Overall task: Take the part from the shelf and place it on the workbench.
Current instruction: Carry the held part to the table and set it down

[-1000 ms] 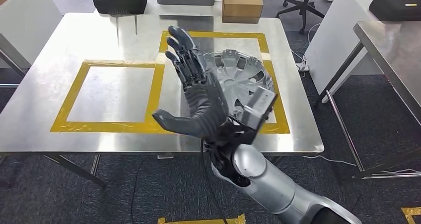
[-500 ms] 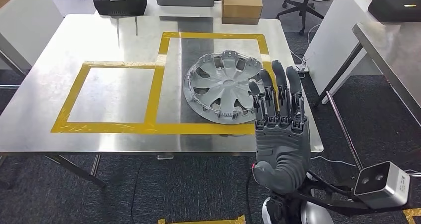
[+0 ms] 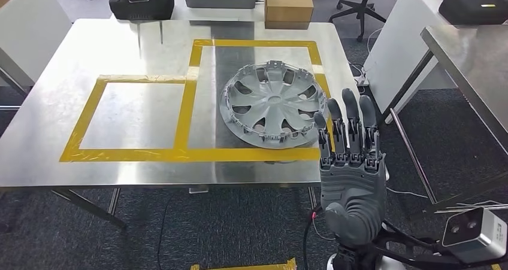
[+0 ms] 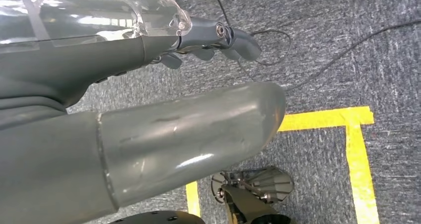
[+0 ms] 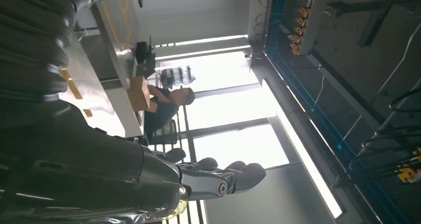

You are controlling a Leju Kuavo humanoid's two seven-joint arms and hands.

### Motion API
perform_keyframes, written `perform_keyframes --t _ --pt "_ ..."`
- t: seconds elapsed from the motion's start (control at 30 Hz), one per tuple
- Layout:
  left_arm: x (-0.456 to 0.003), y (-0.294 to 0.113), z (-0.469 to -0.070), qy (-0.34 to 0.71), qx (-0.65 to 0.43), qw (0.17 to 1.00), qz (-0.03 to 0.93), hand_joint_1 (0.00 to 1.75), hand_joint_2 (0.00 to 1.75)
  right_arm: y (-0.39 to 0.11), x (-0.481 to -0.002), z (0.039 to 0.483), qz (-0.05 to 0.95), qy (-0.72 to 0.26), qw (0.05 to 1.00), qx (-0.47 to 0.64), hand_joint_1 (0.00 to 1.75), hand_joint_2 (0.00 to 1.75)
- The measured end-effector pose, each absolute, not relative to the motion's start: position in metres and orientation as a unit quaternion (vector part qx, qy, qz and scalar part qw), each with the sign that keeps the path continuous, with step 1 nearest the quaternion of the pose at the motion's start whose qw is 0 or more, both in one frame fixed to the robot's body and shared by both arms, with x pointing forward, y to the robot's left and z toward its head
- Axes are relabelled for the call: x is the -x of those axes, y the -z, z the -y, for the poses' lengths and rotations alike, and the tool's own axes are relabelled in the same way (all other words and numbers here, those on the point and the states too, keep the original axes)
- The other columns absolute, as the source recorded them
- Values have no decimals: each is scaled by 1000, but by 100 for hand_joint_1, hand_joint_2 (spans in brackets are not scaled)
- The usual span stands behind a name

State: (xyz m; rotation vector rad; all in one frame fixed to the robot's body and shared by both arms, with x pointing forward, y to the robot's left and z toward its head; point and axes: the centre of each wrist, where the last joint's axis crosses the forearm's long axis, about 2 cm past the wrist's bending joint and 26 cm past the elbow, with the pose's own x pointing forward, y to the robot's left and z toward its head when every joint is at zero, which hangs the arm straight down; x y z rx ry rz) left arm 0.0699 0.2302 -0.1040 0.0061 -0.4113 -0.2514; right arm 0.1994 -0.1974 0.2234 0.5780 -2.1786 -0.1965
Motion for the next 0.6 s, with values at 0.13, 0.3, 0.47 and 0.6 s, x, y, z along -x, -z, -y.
perform_keyframes --t 0.13,0.3,0.47,0.6 --pt "-71 104 -230 122 -5 971 205 0 0 -225 -200 198 874 75 423 -228 0 175" --pt "-71 104 -229 115 -6 973 197 0 0 -224 -200 199 872 75 426 -228 0 175" --pt "-72 103 -228 113 -5 974 198 0 0 -225 -200 199 871 76 427 -231 0 175" --pt "-73 103 -226 108 -4 974 200 0 0 -225 -201 199 871 76 426 -233 0 175"
